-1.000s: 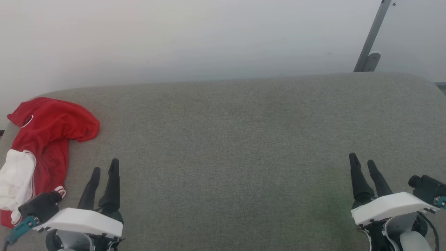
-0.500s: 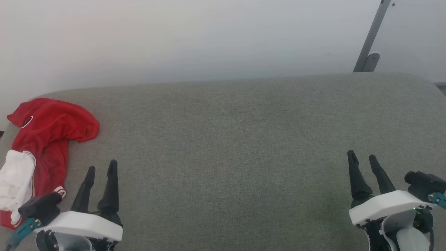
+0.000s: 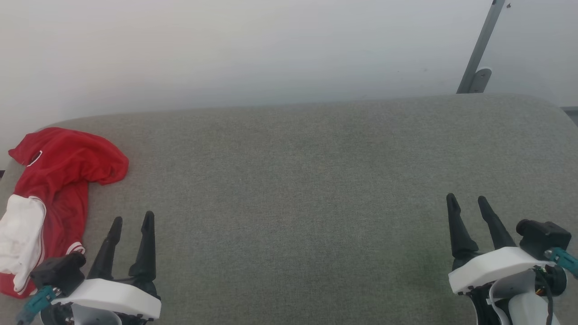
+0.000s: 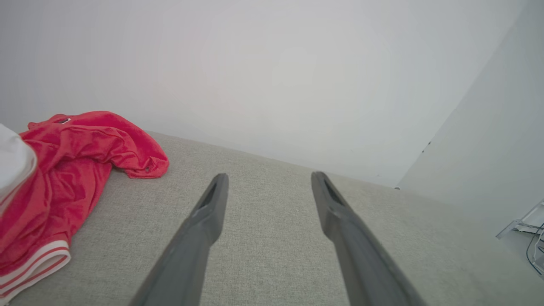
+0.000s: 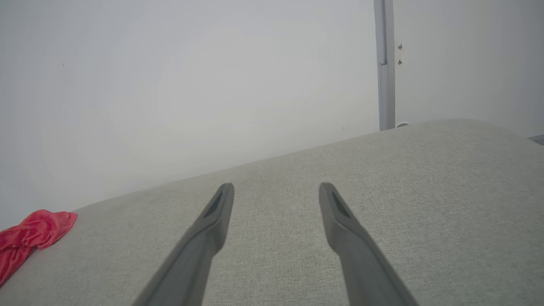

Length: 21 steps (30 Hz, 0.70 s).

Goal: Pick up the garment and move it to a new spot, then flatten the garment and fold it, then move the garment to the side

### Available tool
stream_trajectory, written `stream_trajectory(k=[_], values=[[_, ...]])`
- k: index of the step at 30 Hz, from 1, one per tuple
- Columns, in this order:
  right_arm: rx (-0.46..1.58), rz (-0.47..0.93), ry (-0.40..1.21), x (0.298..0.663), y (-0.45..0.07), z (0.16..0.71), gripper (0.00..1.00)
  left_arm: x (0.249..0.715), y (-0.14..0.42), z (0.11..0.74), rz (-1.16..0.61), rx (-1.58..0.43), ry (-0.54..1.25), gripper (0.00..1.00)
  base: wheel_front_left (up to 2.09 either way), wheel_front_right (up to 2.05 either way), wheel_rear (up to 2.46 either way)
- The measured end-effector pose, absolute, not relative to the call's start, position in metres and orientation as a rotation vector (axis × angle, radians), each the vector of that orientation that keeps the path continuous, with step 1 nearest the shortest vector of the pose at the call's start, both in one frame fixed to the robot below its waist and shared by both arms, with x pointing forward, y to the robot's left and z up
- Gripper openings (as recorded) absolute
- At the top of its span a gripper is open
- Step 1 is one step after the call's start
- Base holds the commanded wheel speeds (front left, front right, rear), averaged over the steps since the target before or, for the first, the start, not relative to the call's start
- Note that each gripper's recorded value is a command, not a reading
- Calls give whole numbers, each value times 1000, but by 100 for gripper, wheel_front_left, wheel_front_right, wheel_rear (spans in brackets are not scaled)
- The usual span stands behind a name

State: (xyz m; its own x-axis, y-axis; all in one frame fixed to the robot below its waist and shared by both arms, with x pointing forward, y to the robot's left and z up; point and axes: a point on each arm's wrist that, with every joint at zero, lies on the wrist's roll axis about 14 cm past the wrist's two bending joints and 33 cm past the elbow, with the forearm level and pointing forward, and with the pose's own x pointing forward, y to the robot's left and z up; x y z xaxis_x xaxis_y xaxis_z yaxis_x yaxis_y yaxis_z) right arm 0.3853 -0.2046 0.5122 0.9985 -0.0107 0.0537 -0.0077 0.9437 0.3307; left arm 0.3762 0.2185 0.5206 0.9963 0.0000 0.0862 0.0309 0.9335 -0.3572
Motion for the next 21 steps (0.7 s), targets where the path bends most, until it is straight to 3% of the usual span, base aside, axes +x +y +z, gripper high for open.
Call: stream_trajectory(k=[21], values=[[169,30,-100,387,-200,523,100,376,214,529,-61,-213,-121,100,0,0,0]])
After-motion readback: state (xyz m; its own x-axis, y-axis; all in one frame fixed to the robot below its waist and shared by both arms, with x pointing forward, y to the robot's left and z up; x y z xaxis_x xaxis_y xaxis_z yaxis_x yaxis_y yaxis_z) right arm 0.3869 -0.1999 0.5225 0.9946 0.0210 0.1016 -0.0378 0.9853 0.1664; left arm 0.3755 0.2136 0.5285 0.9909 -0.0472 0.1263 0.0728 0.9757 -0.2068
